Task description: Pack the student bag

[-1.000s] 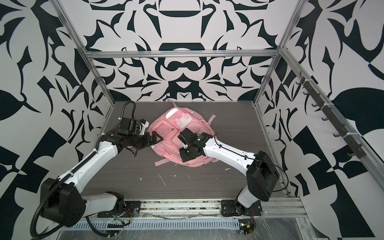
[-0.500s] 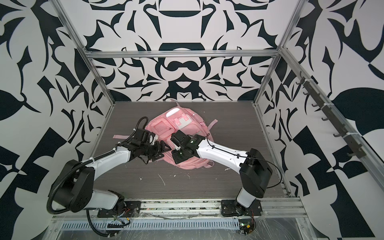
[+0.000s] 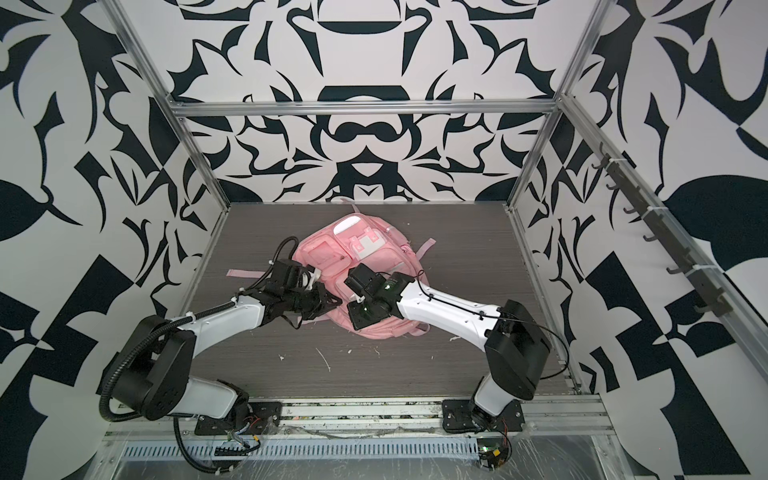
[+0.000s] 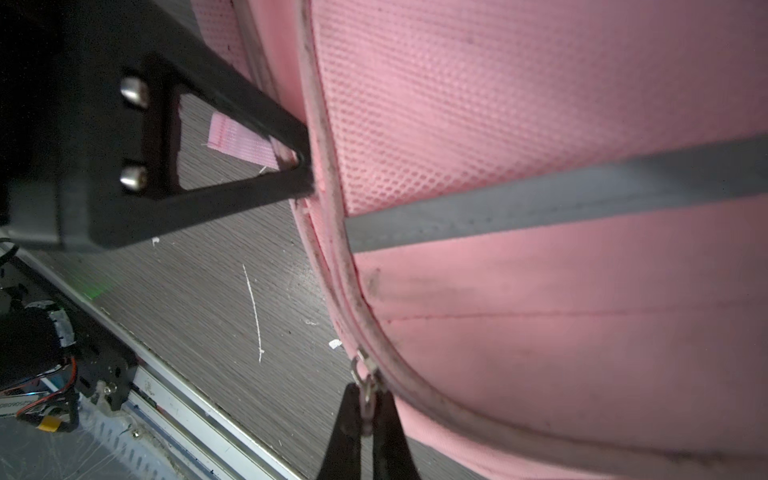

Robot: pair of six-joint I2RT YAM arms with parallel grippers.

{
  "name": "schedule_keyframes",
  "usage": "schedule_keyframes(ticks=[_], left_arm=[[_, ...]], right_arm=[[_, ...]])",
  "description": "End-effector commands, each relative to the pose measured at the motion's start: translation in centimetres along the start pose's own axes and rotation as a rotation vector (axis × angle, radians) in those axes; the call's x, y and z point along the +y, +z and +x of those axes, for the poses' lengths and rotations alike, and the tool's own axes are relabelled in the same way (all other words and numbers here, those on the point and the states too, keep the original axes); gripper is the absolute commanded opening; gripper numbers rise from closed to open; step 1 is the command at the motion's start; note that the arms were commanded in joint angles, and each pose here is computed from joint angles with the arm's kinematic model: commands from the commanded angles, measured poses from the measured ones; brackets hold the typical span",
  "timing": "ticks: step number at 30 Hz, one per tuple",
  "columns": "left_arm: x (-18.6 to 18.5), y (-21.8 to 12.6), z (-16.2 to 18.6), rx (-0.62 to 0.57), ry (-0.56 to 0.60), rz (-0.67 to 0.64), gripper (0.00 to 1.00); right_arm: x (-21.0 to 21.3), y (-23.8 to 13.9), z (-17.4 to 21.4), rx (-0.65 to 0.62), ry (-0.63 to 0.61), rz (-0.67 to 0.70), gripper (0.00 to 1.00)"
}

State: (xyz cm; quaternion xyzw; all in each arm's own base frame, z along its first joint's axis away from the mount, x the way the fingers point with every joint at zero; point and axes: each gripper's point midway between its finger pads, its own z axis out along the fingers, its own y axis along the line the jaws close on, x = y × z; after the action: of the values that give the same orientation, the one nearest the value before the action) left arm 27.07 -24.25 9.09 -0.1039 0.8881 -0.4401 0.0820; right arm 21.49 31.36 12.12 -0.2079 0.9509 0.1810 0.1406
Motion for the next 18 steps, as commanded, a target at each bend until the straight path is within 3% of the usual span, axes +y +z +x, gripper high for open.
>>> schedule_keyframes(ticks=[1, 18], left_arm=[[1.6, -0.5, -1.5, -0.071, 0.019, -0.051, 0.0], [4.8, -2.7, -2.9, -0.086, 0.099, -0.183, 0.0]], right_arm=[[-1.2, -2.5, 2.4, 0.061, 0.005, 0.023, 0.0], [-9.1, -4.2, 3.7, 0.191, 0.02, 0.215, 0.0]])
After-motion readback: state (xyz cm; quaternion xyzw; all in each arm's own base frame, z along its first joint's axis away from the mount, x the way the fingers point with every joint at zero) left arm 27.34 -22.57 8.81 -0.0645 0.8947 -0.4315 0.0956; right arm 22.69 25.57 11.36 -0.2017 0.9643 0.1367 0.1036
